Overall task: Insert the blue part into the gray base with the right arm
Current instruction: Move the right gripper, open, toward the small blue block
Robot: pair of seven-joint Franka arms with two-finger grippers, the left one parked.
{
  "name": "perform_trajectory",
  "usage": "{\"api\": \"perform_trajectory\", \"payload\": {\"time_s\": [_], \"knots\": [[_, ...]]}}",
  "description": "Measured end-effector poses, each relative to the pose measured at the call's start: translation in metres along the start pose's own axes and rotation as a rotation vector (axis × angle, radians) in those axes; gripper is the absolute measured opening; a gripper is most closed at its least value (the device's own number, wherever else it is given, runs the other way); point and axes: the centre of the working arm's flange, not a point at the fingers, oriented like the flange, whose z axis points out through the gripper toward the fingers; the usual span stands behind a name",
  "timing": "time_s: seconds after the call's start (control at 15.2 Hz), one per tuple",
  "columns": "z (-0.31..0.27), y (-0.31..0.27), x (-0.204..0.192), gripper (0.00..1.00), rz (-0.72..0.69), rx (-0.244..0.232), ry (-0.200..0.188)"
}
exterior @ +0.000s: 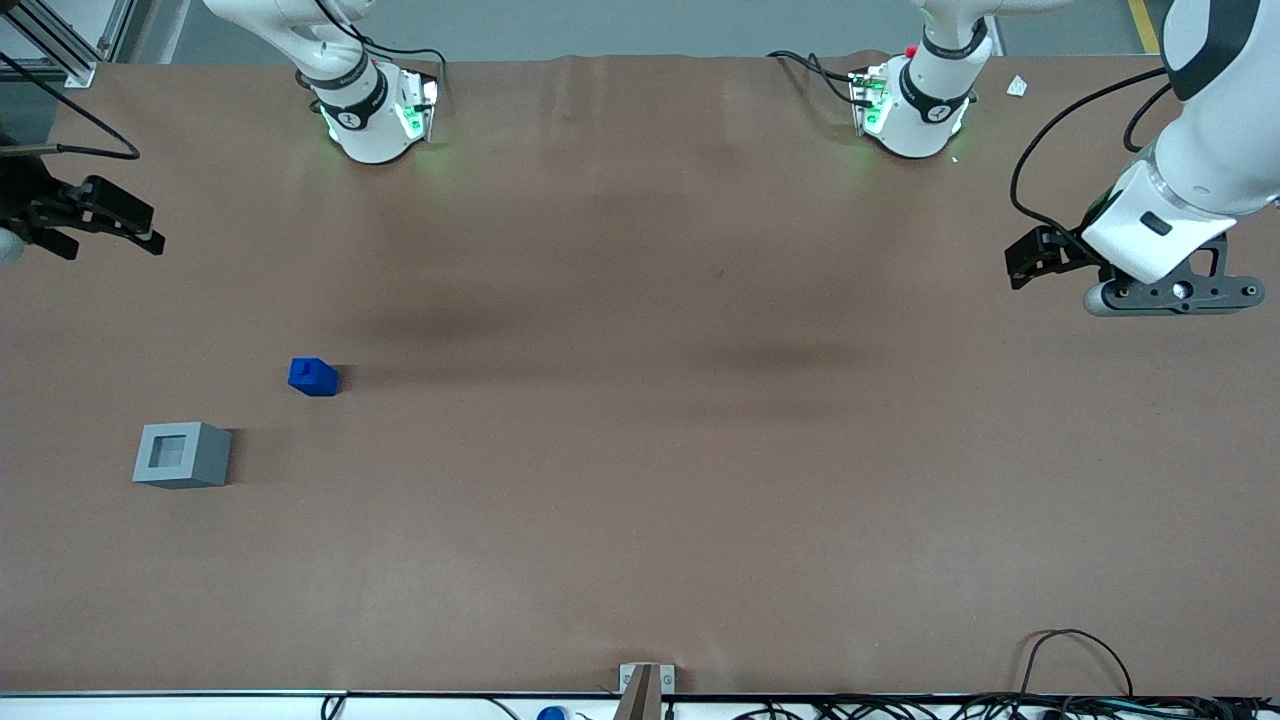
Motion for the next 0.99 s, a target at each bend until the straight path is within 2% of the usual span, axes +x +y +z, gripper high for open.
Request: {"api": "perform_trajectory", "payload": {"time_s": [0.33, 0.59, 0.73, 0.99], "knots": [[-0.001, 0.001, 0.0, 1.0, 0.002, -0.001, 0.001], [-0.009, 0.006, 0.001, 1.0, 0.011, -0.003, 0.021], [-0.001, 0.012, 0.007, 1.0, 0.022, -0.002, 0.005], [0.04, 0.033, 0.028, 1.0, 0.055, 0.0, -0.062]]}}
